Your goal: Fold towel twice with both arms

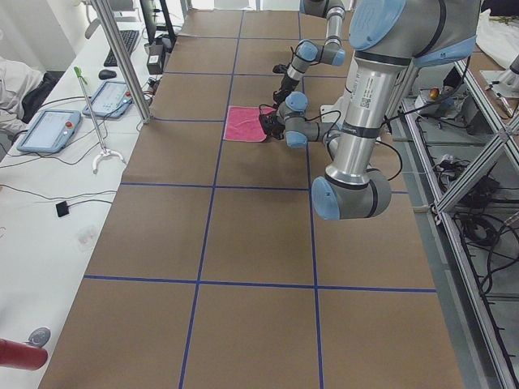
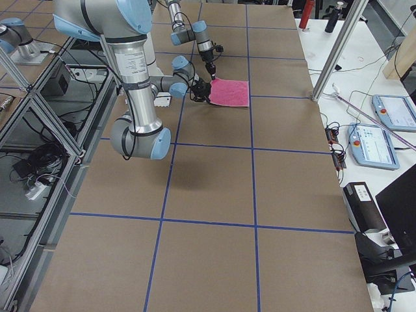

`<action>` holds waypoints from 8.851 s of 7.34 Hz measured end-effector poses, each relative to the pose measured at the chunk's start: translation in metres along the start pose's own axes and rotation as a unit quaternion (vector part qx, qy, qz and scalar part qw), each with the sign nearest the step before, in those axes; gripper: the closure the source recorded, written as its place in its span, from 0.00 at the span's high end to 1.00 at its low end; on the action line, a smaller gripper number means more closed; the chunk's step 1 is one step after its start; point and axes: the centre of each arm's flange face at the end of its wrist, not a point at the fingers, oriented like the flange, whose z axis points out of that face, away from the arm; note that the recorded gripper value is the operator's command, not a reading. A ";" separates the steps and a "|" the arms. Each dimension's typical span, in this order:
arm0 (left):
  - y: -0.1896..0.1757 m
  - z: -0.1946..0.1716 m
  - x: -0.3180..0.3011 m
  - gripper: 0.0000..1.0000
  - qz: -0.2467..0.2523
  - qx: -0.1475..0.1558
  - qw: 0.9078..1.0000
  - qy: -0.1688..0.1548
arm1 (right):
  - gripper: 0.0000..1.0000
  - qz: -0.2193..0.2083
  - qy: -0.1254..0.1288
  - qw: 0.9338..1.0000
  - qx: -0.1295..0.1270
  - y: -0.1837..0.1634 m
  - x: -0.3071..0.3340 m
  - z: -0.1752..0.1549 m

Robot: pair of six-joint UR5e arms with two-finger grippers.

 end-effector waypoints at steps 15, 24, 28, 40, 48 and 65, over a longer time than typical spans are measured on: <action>0.018 -0.062 0.012 0.00 0.001 -0.026 0.999 0.033 | 0.00 -0.004 -0.044 0.999 0.017 -0.037 -0.021 -0.033; -0.038 -0.031 0.046 0.00 -0.019 0.025 0.999 0.034 | 0.00 -0.014 -0.043 0.998 0.037 -0.052 -0.034 -0.017; -0.046 -0.007 0.049 0.00 -0.022 0.035 0.999 0.021 | 0.00 -0.016 -0.045 0.998 0.048 -0.055 -0.053 -0.005; -0.058 0.009 0.048 1.00 0.007 0.045 0.999 0.009 | 1.00 -0.037 -0.036 0.996 0.068 -0.070 -0.077 0.019; -0.064 -0.028 0.031 1.00 0.057 -0.024 0.998 0.006 | 1.00 -0.253 0.035 0.966 -0.040 -0.233 -0.089 -0.011; -0.037 0.012 0.009 0.48 -0.006 -0.009 1.000 -0.022 | 1.00 -0.424 0.116 0.889 -0.128 -0.734 0.183 -0.146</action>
